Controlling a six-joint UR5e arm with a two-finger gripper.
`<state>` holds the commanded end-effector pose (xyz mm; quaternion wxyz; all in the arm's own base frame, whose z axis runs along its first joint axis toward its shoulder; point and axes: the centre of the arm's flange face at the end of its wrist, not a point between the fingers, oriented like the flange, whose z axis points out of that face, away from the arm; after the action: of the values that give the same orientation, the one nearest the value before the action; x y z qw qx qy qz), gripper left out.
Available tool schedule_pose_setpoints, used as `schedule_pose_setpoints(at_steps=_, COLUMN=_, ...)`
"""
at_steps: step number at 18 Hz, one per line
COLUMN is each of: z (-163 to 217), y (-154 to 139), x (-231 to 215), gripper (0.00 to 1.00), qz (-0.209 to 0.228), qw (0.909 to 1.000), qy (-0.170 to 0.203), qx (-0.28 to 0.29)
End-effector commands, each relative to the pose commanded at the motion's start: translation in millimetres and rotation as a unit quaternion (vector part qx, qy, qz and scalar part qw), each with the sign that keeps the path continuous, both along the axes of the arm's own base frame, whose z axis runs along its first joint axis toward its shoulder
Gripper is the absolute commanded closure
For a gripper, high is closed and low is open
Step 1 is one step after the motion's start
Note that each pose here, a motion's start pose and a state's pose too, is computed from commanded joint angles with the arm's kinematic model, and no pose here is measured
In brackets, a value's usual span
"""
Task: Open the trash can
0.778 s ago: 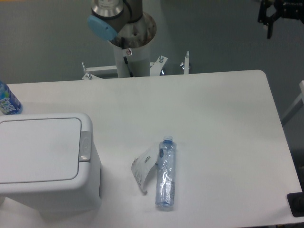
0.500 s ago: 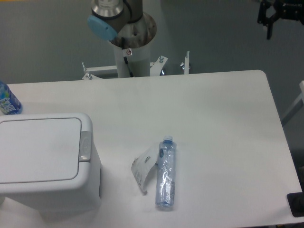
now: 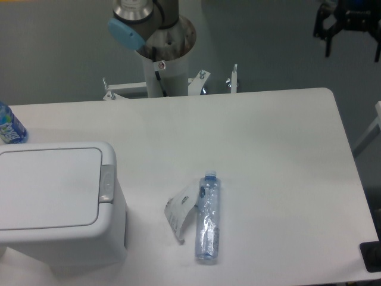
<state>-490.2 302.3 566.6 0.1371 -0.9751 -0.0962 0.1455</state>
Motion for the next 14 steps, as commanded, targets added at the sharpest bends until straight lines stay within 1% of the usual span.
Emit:
schedule_pose_setpoints(at_steps=3, z=-2, y=54, x=21, gripper=0.00, qz=0.061, qw=0.9970, qy=-0.009, qx=0.047)
schedule_pose_setpoints(at_steps=5, z=0, y=84, x=40, gripper=0.00, qz=0.106, qw=0.9908, qy=-0.023, qx=0.081)
schedule_pose_setpoints(at_steps=6, z=-1, y=102, x=52, gripper=0.00, qz=0.121, qw=0.9875, qy=-0.031, qx=0.096)
schedule_pose_setpoints(at_steps=8, z=-10, y=137, x=74, gripper=0.00, qz=0.148, qw=0.9805, qy=-0.054, qx=0.118)
schedule_pose_setpoints(at_steps=10, z=-27, y=176, x=100, gripper=0.00, qz=0.168, qw=0.9721, qy=-0.097, qx=0.133)
schedule_pose_setpoints(at_steps=11, z=-34, y=191, x=108, gripper=0.00, qz=0.180, qw=0.9668, qy=-0.115, qx=0.140)
schedule_pose_setpoints(at_steps=12, z=-36, y=205, x=112, gripper=0.00, qz=0.192, qw=0.9598, qy=-0.126, qx=0.162)
schedule_pose_setpoints(at_steps=14, z=-43, y=220, x=121, gripper=0.00, qz=0.196, qw=0.9532, qy=-0.146, qx=0.178)
